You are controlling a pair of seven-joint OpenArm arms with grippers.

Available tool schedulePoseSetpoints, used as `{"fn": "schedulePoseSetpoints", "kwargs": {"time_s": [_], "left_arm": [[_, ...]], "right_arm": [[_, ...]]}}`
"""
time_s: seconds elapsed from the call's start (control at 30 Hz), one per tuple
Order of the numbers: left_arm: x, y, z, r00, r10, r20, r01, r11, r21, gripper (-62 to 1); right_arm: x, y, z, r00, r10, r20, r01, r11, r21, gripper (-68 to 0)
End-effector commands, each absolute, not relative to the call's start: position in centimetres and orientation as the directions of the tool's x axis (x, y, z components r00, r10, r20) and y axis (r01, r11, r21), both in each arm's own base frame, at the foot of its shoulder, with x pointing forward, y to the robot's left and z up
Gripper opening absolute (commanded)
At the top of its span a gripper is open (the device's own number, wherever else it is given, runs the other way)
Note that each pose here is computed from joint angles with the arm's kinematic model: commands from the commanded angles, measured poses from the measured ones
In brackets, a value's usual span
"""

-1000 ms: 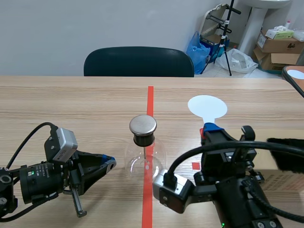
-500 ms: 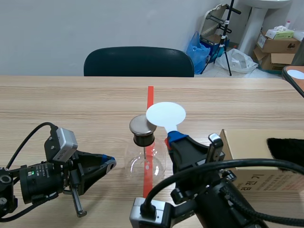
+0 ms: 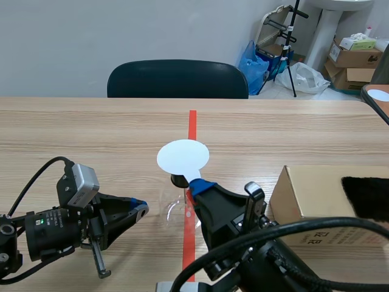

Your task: Do the electroscope experiment

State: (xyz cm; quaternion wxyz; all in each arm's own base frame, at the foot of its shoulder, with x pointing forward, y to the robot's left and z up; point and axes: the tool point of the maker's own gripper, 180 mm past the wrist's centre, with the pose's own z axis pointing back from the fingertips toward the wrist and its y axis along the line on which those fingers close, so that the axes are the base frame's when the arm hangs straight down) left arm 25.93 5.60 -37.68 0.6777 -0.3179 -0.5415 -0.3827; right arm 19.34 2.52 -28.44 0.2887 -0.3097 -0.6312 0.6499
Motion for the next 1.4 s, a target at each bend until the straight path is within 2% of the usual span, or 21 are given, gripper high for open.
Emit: {"fn": "schedulePoseSetpoints", "kwargs": {"time_s": [0.0,1.03,1.2,1.37], "left_arm": [[26.3,4.9,-36.6,0.097,-0.139,0.986,0.865,0.501,-0.015,-57.9],[26.3,4.9,-36.6,0.097,-0.139,0.986,0.865,0.501,-0.015,-57.9],[26.3,4.9,-36.6,0.097,-0.139,0.986,0.865,0.501,-0.015,-57.9],[26.3,4.9,-36.6,0.097,-0.139,0.986,0.865,0.501,-0.015,-57.9]], "right_arm": [[19.7,2.5,-27.5,-0.640,0.767,-0.053,0.050,-0.027,-0.998,-66.5],[19.8,2.4,-27.5,-0.637,0.769,-0.053,0.050,-0.027,-0.998,-66.5],[20.4,1.5,-27.5,-0.588,0.807,-0.051,0.050,-0.027,-0.998,-66.5],[21.6,-0.3,-27.4,-0.485,0.873,-0.048,0.050,-0.027,-0.998,-66.5]]}}
